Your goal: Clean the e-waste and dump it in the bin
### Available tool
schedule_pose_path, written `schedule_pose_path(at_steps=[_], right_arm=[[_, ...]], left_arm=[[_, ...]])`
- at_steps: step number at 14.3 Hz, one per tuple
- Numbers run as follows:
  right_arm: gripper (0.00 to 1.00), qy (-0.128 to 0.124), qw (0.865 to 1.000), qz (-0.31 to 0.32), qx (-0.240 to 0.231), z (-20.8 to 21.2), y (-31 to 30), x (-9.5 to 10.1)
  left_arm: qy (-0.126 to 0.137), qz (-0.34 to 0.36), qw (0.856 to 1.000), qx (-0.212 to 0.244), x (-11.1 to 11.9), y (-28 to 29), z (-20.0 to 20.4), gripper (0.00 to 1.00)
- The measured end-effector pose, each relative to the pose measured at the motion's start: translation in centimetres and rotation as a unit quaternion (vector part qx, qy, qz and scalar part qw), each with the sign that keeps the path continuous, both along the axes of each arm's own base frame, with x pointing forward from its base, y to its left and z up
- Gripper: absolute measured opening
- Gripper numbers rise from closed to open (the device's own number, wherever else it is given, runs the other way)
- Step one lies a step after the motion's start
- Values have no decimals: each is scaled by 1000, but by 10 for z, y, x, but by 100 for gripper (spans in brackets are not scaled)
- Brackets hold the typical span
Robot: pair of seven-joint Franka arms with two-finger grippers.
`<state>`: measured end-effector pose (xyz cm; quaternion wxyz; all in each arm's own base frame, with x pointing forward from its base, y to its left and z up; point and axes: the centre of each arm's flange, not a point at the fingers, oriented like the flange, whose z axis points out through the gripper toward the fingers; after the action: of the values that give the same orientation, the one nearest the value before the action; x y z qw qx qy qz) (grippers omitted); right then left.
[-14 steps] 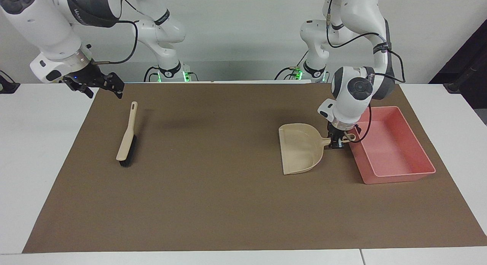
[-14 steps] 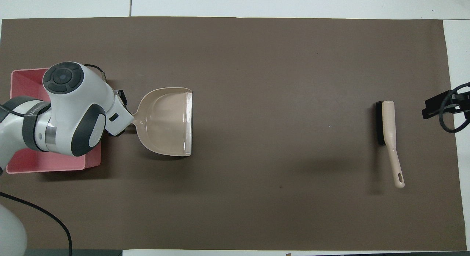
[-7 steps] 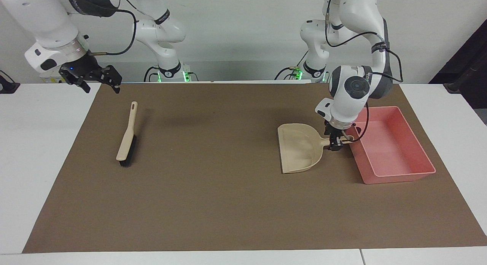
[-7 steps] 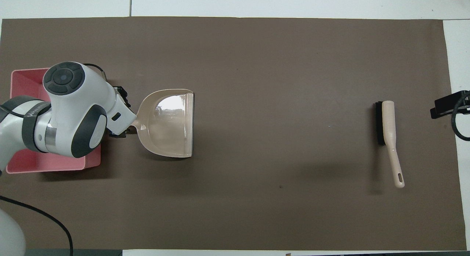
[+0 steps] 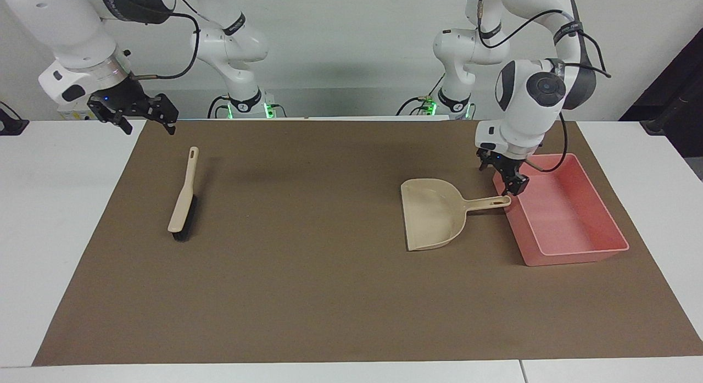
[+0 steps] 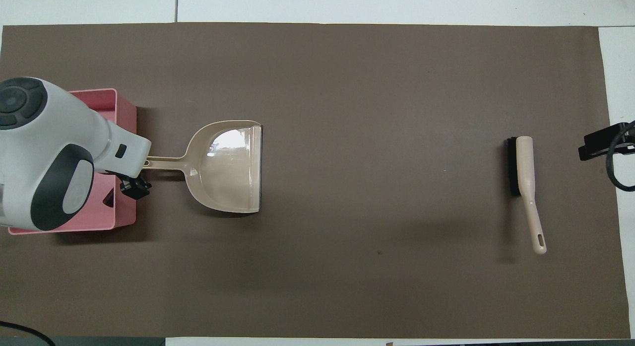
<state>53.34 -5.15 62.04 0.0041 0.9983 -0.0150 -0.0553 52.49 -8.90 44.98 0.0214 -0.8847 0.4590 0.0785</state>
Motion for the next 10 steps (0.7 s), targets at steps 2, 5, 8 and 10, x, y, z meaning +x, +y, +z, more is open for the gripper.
schedule_pose_path(at_steps=[2,5,8,10], right_arm=[[100,0,1000,0,0,0,0,0],[100,0,1000,1,0,0,-2,0],[99,0,1000,0,0,0,-3,0],[100,0,1000,0,0,0,-3,0]], left_arm=[[0,112,994,14,-1,22,3,98],[-32,252,967,22,10,53,23,98],[-65,307,949,15,23,67,73,98],[-74,333,940,8,25,68,116,98]])
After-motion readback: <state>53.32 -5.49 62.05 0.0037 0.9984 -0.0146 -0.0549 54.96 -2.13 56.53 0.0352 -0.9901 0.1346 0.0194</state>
